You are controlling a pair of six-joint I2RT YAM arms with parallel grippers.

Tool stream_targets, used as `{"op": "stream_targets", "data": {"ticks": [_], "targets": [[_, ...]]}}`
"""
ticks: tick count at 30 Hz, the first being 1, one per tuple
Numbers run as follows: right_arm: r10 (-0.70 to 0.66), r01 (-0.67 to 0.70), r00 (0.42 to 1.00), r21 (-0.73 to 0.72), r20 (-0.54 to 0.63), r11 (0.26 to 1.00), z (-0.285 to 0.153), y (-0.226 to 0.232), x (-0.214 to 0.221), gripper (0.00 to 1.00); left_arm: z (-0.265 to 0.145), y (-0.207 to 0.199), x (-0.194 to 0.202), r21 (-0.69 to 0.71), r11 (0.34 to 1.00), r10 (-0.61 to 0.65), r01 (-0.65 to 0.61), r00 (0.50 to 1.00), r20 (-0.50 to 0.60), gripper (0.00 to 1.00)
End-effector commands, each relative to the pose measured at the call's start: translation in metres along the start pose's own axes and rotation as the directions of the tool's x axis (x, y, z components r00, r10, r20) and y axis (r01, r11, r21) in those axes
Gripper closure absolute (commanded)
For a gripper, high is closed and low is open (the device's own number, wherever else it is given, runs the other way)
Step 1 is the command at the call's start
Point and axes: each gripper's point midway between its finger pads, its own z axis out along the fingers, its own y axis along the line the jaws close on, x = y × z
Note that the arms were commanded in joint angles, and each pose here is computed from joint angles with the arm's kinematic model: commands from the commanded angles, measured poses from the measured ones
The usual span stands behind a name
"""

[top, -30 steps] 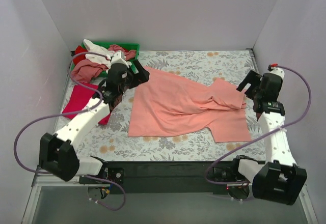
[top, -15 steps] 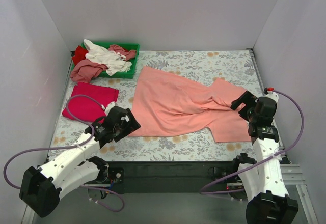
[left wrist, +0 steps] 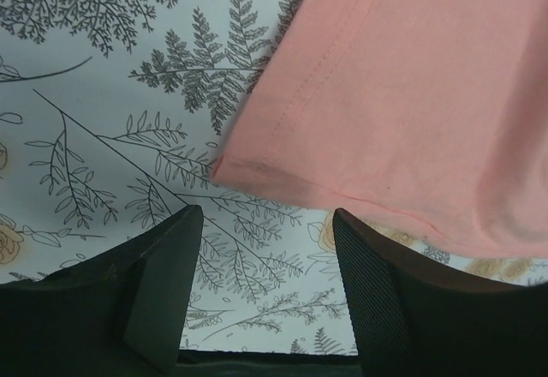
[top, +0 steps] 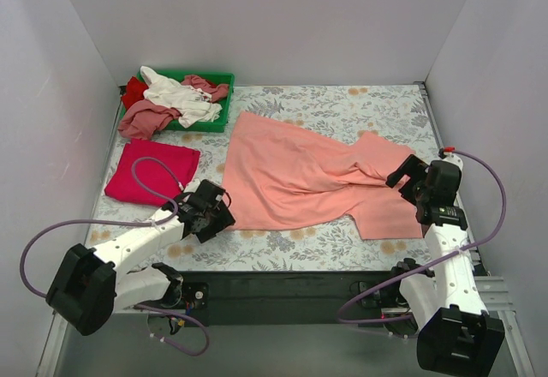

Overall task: Fold and stack the t-shirts
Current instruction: Flatten the tshirt out

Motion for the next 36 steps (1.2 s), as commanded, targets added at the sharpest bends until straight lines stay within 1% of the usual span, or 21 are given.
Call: {"op": "stream_targets", "data": {"ticks": [1,3,4,8,10,12,14,18,21,22,23,24,26,28,31,32,33,35,36], "targets": [[-0.006,0.006,1.000,0.001,0.025,1.000,-0.005,-0.001,-0.005,0.02,0.010,0.005,-0.013,-0.045,0.999,-0.017,0.021,0.997,0.078,0.39],[-0.003,0.003,1.000,-0.006,0.029,1.000,-0.008,0.000,-0.004,0.02,0.014,0.002,-0.018,-0.052,0.998,-0.024,0.029,0.995,0.095,0.43],[-0.004,0.004,1.000,-0.006,0.025,1.000,-0.008,-0.001,-0.002,0.02,0.019,0.003,-0.015,-0.070,0.997,-0.016,0.022,0.997,0.081,0.47],[-0.010,0.010,1.000,0.040,-0.002,0.999,-0.011,-0.011,0.006,0.02,0.030,0.005,-0.011,-0.089,0.996,-0.011,0.016,0.998,0.062,0.63],[-0.003,0.004,1.000,0.065,-0.021,0.998,-0.013,-0.016,0.012,0.02,0.033,0.005,-0.013,-0.090,0.996,-0.005,0.012,0.997,0.077,0.76],[0.017,-0.012,0.998,0.086,-0.063,0.996,-0.014,-0.022,0.026,0.02,0.034,0.009,-0.017,-0.112,0.994,-0.004,0.015,0.995,0.098,0.99],[0.051,-0.042,0.994,0.095,-0.098,0.995,-0.017,-0.024,0.038,0.02,0.032,0.009,-0.023,-0.113,0.993,-0.006,0.021,0.991,0.130,1.00],[0.083,-0.058,0.976,0.126,-0.203,0.990,-0.022,-0.035,0.073,0.02,0.022,-0.006,-0.045,-0.040,0.998,-0.034,0.044,0.974,0.225,1.00],[0.121,-0.078,0.954,0.161,-0.274,0.984,-0.028,-0.042,0.096,0.02,0.019,-0.013,-0.056,-0.022,0.999,-0.040,0.047,0.965,0.258,1.00],[0.132,-0.103,0.936,0.106,-0.326,0.989,-0.030,-0.033,0.109,0.02,0.019,-0.014,-0.057,-0.020,0.999,-0.040,0.046,0.964,0.262,1.00],[0.155,-0.122,0.925,0.115,-0.346,0.986,-0.032,-0.033,0.115,0.02,0.018,-0.016,-0.058,-0.013,0.999,-0.034,0.039,0.964,0.265,1.00],[0.189,-0.153,0.917,0.126,-0.352,0.980,-0.033,-0.033,0.119,0.03,0.017,-0.017,-0.059,-0.006,0.999,-0.039,0.042,0.962,0.269,1.00],[0.217,-0.166,0.900,0.163,-0.379,0.973,-0.033,-0.040,0.134,0.03,0.014,-0.020,-0.061,0.014,0.999,-0.047,0.045,0.960,0.277,1.00],[0.227,-0.171,0.889,0.170,-0.398,0.970,-0.032,-0.041,0.139,0.04,0.012,-0.019,-0.063,0.018,0.999,-0.049,0.046,0.956,0.288,1.00],[0.233,-0.163,0.892,0.207,-0.386,0.965,-0.024,-0.047,0.138,0.06,0.009,-0.021,-0.065,0.032,0.999,-0.037,0.029,0.953,0.300,1.00],[0.214,-0.149,0.894,0.190,-0.393,0.970,-0.008,-0.050,0.144,0.21,0.010,-0.025,-0.066,0.036,0.999,-0.026,0.016,0.955,0.296,1.00],[0.212,-0.153,0.897,0.177,-0.389,0.972,-0.001,-0.049,0.145,0.33,0.011,-0.027,-0.066,0.038,0.999,-0.028,0.017,0.955,0.297,1.00],[0.189,-0.144,0.907,0.144,-0.377,0.979,0.009,-0.045,0.139,0.73,0.014,-0.027,-0.067,0.028,1.000,-0.021,0.013,0.954,0.300,1.00],[0.175,-0.138,0.908,0.125,-0.380,0.983,0.011,-0.042,0.137,0.87,0.013,-0.029,-0.069,0.030,1.000,-0.019,0.011,0.953,0.303,1.00]]}}
